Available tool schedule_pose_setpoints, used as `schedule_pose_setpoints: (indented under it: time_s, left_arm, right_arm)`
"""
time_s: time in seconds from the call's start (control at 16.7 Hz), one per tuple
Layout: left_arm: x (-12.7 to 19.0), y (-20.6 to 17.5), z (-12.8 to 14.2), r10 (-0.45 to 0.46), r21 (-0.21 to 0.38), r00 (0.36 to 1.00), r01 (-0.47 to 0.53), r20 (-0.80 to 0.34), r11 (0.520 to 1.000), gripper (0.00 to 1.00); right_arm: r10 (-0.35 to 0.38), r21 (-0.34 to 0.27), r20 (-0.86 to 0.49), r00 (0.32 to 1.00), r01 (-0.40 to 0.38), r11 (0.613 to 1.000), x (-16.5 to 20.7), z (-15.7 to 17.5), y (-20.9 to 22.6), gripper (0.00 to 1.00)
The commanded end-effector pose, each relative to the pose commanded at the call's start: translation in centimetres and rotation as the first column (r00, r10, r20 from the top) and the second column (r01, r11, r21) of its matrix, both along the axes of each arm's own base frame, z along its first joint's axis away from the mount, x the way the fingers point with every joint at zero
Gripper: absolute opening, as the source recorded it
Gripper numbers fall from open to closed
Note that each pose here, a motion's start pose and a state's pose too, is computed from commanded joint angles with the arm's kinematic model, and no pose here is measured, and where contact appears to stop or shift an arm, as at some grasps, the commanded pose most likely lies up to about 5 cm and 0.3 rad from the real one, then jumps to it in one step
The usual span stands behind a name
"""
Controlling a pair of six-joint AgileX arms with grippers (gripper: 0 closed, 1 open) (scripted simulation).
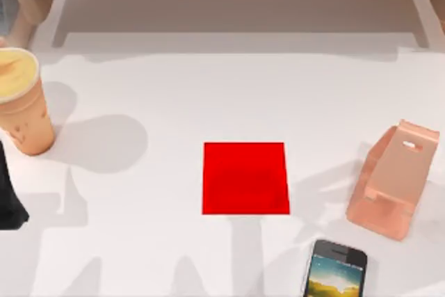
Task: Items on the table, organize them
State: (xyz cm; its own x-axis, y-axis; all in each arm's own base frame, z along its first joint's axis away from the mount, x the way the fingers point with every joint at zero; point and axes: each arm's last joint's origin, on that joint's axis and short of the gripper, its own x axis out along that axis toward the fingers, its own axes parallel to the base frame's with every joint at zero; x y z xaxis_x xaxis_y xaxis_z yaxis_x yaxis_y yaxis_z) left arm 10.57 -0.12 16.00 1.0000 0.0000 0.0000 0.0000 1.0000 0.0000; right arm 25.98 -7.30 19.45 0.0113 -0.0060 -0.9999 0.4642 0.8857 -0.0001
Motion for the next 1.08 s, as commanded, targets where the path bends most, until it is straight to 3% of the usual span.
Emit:
schedule_pose_setpoints:
  time_s: [0.48, 1.08]
  left_arm:
    - [0.0, 0.0, 0.0, 0.000, 0.000, 1.000, 0.000, 0.000, 1.000, 1.00]
    - [0.0, 0.0, 0.0, 0.000, 0.000, 1.000, 0.000, 0.000, 1.000, 1.00]
  right_arm:
    - [-0.005, 0.005, -0.019, 1.000, 0.005, 1.000, 0.2, -0.6, -0.1, 1.00]
    - [-0.006, 0.004, -0.015, 1.000, 0.006, 1.000, 0.2, -8.9, -0.2, 1.00]
